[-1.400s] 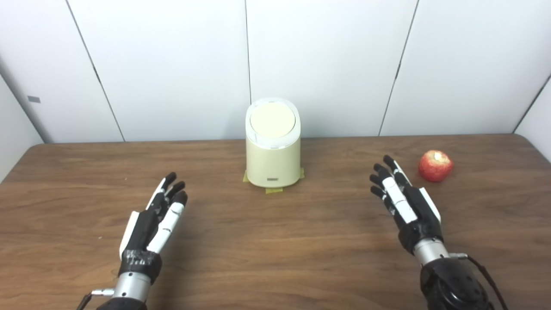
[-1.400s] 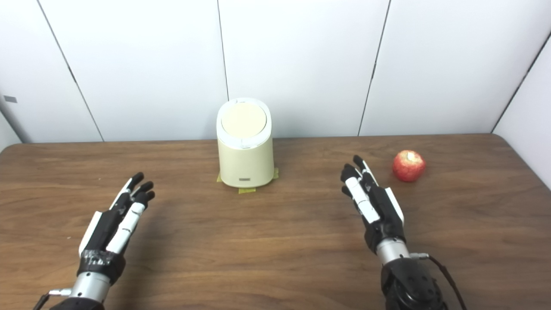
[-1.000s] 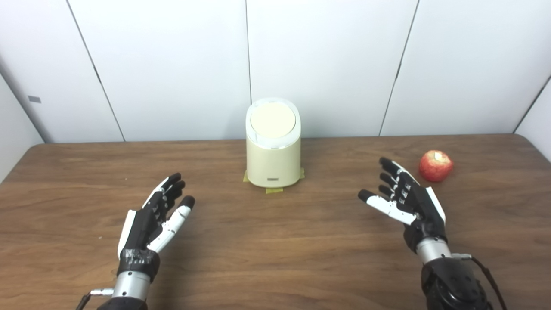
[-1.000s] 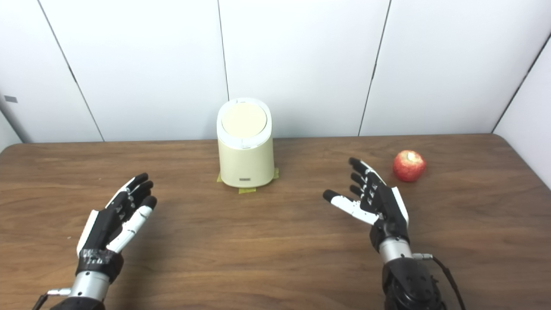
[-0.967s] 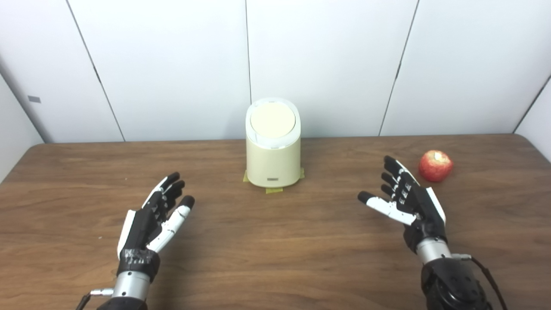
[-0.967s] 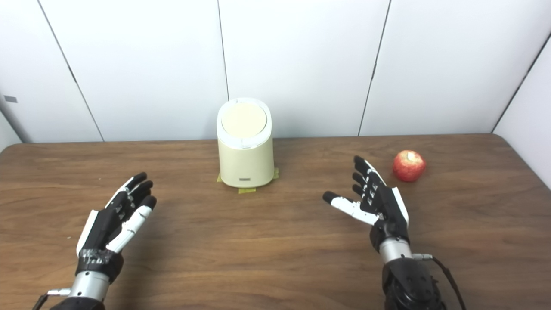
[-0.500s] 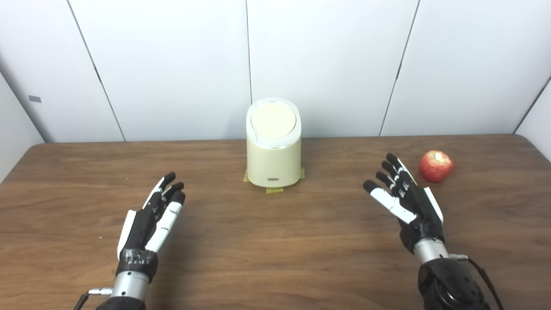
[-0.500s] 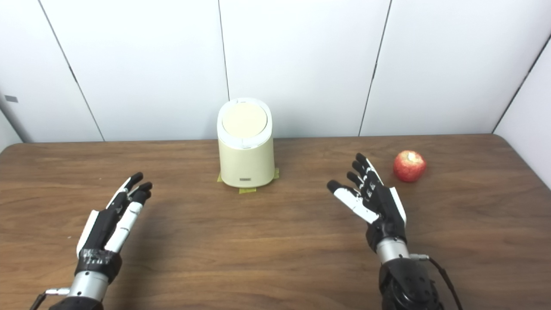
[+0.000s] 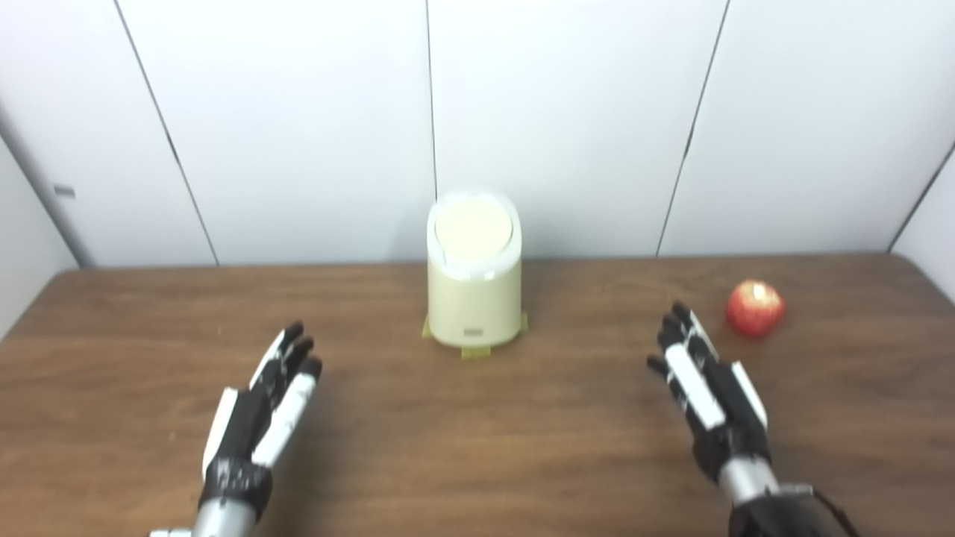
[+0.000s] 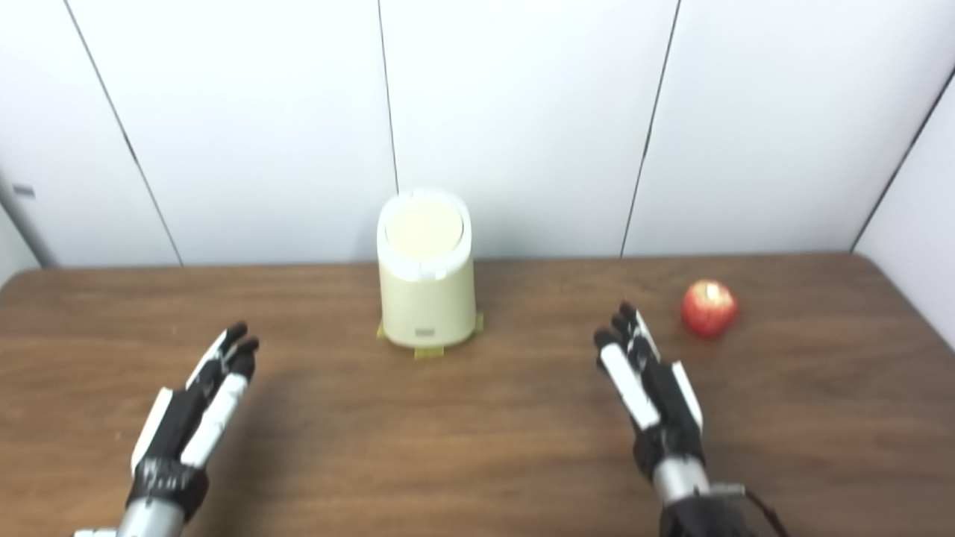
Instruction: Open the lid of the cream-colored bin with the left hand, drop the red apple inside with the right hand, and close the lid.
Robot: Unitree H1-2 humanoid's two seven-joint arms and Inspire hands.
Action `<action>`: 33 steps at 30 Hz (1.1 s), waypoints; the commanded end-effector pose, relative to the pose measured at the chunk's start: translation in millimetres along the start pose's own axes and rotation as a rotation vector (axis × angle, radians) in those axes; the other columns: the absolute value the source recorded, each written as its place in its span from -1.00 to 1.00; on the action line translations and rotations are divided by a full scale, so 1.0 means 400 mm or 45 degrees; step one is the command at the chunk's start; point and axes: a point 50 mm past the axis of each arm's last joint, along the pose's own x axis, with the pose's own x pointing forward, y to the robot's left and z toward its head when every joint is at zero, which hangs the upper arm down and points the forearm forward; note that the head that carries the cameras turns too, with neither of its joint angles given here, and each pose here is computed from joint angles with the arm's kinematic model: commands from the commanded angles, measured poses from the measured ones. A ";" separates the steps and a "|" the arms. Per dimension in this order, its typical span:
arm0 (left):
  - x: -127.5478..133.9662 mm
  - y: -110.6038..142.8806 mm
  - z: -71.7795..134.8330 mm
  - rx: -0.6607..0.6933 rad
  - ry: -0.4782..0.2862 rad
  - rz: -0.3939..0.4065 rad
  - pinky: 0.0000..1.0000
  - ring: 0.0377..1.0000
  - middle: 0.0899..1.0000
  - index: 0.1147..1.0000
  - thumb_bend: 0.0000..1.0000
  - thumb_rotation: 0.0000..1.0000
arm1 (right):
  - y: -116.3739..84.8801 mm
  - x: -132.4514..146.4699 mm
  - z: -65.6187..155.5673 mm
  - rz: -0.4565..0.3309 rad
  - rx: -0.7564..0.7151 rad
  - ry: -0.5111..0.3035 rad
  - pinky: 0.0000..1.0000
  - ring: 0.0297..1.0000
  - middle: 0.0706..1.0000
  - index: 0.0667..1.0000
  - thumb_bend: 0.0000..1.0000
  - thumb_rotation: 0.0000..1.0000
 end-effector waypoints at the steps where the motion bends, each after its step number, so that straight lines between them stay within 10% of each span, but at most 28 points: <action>1: 0.004 0.006 0.020 0.033 -0.080 0.007 1.00 0.90 0.86 0.93 0.23 0.44 | 0.002 0.009 0.033 0.015 -0.009 -0.124 0.79 0.91 0.94 0.98 0.17 0.37; 11: 0.024 0.012 0.018 0.072 -0.068 0.017 0.93 0.87 0.84 0.98 0.21 0.17 | 0.012 0.014 0.012 0.004 0.010 -0.130 0.79 0.90 0.95 1.00 0.16 0.22; 33: 0.278 -0.017 0.227 0.219 -0.229 -0.078 0.91 0.90 0.94 1.00 0.45 -0.10 | 0.034 0.022 0.002 0.018 0.003 -0.121 0.77 0.91 0.95 1.00 0.13 0.40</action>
